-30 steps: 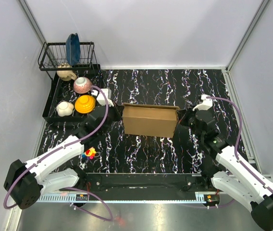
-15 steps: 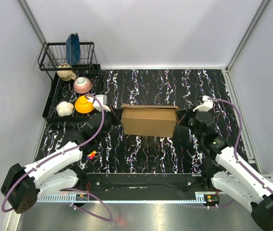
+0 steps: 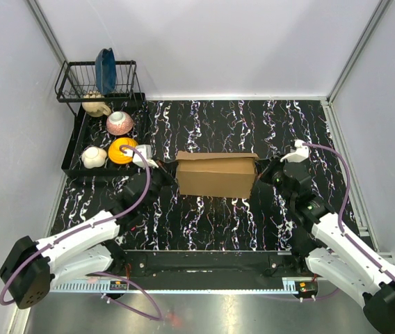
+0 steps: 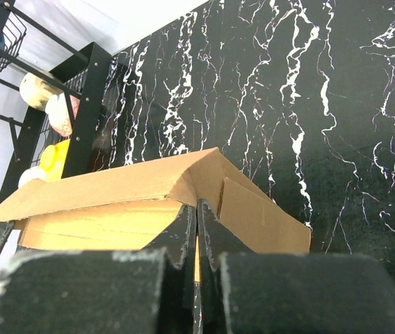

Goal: Fold the paper box

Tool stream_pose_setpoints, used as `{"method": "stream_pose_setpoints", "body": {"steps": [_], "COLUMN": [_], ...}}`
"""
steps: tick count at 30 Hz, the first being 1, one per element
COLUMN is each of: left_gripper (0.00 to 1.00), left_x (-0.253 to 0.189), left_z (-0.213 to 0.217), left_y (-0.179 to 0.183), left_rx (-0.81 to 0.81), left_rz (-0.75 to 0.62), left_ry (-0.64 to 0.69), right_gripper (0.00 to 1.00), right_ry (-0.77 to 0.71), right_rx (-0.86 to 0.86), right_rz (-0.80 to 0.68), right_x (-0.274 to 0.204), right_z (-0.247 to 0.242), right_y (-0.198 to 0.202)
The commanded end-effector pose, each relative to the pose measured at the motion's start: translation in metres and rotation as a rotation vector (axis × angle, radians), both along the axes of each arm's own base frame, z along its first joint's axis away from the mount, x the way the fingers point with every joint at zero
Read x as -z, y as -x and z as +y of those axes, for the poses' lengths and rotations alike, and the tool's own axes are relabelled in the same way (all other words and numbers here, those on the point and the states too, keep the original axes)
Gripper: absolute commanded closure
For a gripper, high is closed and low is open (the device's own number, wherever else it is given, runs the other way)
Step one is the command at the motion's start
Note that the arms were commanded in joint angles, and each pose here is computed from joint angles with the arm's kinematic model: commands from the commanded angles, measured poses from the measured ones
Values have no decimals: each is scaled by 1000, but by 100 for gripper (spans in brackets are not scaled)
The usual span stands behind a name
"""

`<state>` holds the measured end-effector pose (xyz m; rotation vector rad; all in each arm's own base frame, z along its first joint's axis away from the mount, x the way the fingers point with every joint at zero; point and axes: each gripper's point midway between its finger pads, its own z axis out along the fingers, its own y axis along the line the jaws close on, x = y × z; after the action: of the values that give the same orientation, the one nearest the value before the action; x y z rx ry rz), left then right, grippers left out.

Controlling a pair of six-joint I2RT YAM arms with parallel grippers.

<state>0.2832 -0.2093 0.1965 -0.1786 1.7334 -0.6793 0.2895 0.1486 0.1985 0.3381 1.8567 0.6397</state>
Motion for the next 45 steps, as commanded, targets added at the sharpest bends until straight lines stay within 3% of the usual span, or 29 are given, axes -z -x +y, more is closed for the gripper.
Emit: {"method": "stream_pose_setpoints", "body": {"steps": [1,5,8,11,33,45], "left_gripper": [100,100,100,100,100,100], "left_x": [88,85,82,78,71,67], "left_z": [16,25,27,29,23,21], "left_y": [29,27,24,22,19,17], "left_rx": [16,-22,-43,-61,-62,-56], "left_rz": [234,235,237,237,254,248], "left_ry": [-213,-254,-275,-281,-284,-287], "right_gripper": [96,67,55,50,46,58], "right_ry": [162,156,157,155,233,278], "right_rx": [-54,-48,-41,-43,-32,-47], "right_rz": [388,359,323,274,-12,10], "right_x": [108,94,78,58,-52,-41], "right_z": [-15,-15,-17,-17,-22,-12], "right_y": [55,52,48,45,15,-4]}}
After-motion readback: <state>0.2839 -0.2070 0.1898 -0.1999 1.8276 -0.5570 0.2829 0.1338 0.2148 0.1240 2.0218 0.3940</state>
